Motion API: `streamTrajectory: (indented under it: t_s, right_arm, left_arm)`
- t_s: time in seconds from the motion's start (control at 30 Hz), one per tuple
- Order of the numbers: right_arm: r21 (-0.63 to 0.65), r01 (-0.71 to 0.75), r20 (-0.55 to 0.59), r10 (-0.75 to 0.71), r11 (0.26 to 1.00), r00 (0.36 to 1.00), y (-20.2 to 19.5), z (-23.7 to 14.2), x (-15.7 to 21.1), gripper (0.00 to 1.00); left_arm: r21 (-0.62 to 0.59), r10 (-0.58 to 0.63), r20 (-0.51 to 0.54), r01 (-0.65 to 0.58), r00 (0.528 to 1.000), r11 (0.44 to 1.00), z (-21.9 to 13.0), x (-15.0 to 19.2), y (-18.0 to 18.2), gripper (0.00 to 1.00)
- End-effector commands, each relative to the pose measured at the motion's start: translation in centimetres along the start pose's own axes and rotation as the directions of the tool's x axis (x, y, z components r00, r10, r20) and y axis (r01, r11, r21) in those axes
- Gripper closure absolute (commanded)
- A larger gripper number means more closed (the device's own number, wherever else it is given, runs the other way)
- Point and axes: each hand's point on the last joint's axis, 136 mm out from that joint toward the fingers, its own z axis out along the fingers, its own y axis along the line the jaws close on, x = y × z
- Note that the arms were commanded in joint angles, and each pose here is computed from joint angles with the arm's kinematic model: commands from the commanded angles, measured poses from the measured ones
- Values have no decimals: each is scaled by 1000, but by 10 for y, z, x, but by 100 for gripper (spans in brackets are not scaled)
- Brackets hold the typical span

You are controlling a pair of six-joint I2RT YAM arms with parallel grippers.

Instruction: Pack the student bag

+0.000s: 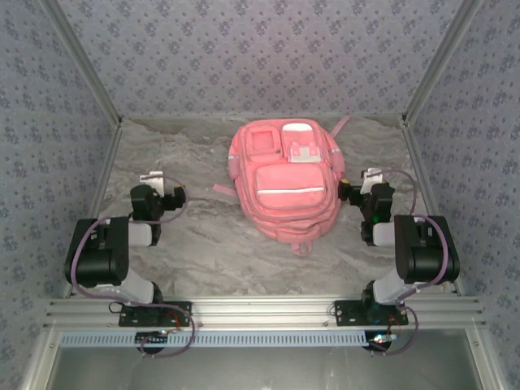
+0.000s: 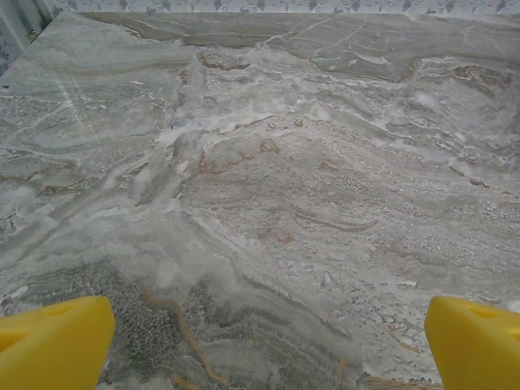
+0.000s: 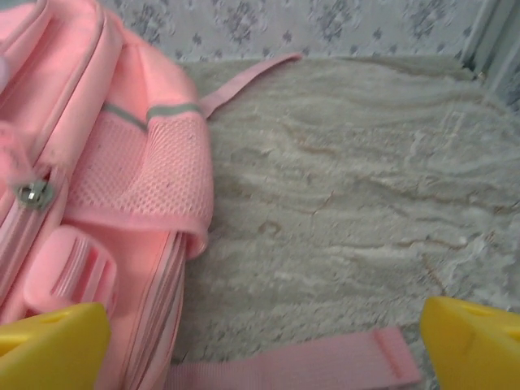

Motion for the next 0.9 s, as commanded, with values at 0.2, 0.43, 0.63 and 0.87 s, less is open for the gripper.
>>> streamTrajectory:
  t_s: [0.2,0.43,0.63,0.87]
  right_arm:
    - [171,96,91,-113,981,989,0,-26,3,0]
    - [-34,-18,-57,16,999,998,1,1,11,0]
    - [64,-22,-38,25,998,999,-13,-1,7,0]
    - [112,29,-30,-26,993,999,-7,-4,8,0]
  left_arm:
    - [-265,12,73,8,997,964,-10,-13,25,2]
    - [-139,-21,28,25,999,990,0,-10,18,2]
    - [-47,-30,17,31,999,998,2,-10,11,2]
    - [-47,-29,16,29,999,998,2,-9,10,2]
